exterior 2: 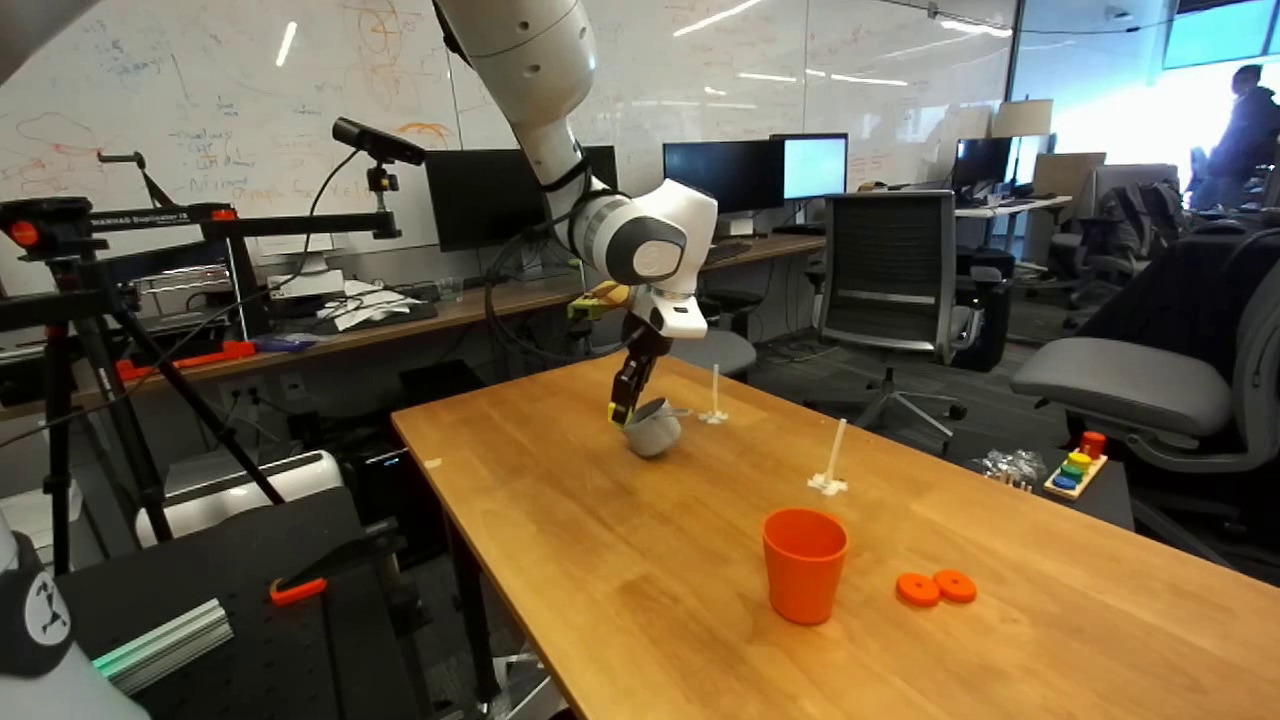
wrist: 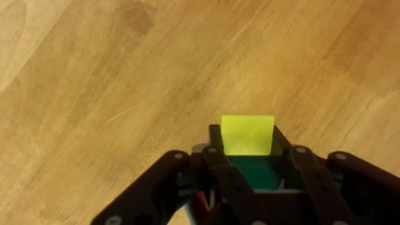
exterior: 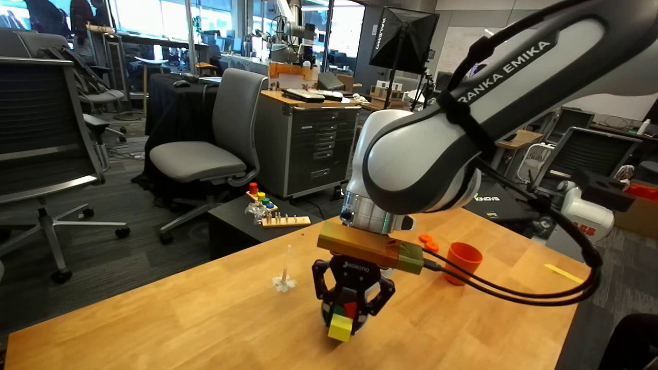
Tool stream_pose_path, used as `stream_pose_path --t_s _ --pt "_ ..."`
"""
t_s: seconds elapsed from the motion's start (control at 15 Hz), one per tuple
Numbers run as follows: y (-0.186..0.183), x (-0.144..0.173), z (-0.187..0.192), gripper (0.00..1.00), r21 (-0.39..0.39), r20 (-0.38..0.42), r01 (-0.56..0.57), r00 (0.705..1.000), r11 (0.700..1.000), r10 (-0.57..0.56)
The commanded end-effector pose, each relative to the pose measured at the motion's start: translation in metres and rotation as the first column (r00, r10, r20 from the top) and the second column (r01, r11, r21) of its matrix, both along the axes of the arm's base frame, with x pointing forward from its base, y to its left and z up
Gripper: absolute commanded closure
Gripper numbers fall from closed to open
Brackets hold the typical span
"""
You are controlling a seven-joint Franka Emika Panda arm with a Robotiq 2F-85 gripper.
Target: Put the cubes in the pot
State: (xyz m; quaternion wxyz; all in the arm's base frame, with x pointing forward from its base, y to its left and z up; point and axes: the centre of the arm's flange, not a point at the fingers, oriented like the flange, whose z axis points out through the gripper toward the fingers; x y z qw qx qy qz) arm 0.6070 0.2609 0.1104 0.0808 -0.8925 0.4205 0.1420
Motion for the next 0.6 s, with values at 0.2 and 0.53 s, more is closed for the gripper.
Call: stream_pose_path --t_s 0.2,0.53 --pt "-0.001 -0.014 0.009 0.86 -0.002 -0.012 0.021 1.000 1.000 -0.021" --pt "-0.007 -0.009 0.010 0.86 0.000 -0.007 0.029 1.000 1.000 -0.029"
